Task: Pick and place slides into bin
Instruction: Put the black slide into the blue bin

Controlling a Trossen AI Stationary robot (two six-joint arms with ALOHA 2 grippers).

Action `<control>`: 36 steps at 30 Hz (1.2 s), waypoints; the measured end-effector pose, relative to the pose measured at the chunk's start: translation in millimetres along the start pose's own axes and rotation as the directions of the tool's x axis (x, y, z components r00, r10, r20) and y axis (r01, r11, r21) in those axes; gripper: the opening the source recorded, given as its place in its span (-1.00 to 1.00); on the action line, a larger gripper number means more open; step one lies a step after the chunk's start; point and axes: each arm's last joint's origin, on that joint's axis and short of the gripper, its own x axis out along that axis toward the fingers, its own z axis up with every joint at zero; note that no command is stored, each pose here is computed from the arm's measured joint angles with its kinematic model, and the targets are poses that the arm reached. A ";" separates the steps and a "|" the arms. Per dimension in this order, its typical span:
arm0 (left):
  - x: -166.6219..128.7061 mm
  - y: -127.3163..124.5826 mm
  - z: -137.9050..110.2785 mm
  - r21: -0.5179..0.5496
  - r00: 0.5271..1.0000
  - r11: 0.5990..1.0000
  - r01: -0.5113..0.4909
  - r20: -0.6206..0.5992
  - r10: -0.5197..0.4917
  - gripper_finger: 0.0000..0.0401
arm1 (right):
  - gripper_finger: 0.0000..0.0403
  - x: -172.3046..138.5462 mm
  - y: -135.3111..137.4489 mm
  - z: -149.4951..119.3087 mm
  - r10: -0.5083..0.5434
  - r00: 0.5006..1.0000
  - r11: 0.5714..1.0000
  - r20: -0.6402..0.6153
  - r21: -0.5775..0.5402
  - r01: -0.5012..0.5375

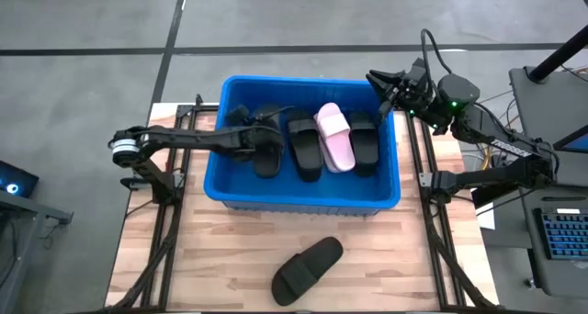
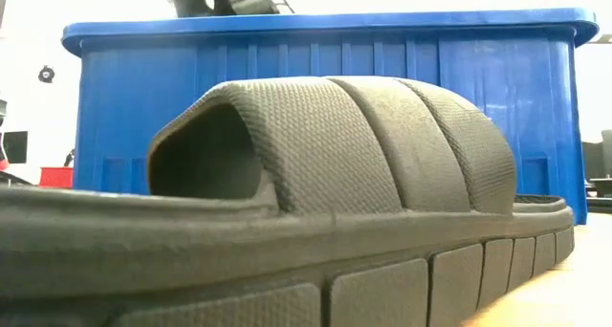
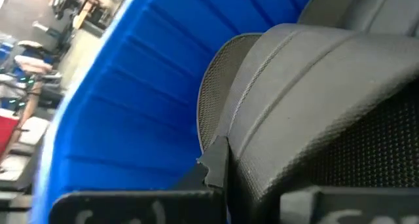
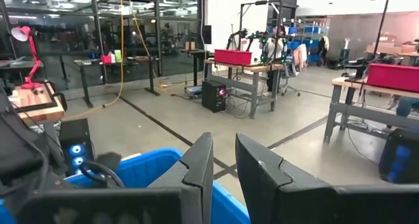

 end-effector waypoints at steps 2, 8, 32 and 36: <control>6.4 -4.3 -3.9 -0.005 0.999 1.000 0.023 0.025 -0.023 -0.99 | -0.72 0.0 0.0 0.0 0.000 1.000 1.000 0.000 0.000 0.000; 29.5 -8.5 -15.2 -0.004 0.998 0.998 0.058 0.016 -0.058 -0.99 | -0.72 0.0 0.0 0.0 0.000 1.000 1.000 0.000 0.000 0.000; 88.0 -21.8 -13.5 0.087 0.990 0.986 0.139 -0.049 -0.135 -0.99 | -0.72 0.5 -0.3 -0.2 -0.017 1.000 1.000 -0.001 0.000 0.017; 88.8 -21.2 -12.8 0.080 0.990 0.987 0.139 -0.043 -0.136 -0.99 | -0.72 0.5 -0.3 -0.2 -0.017 1.000 1.000 -0.001 0.003 0.017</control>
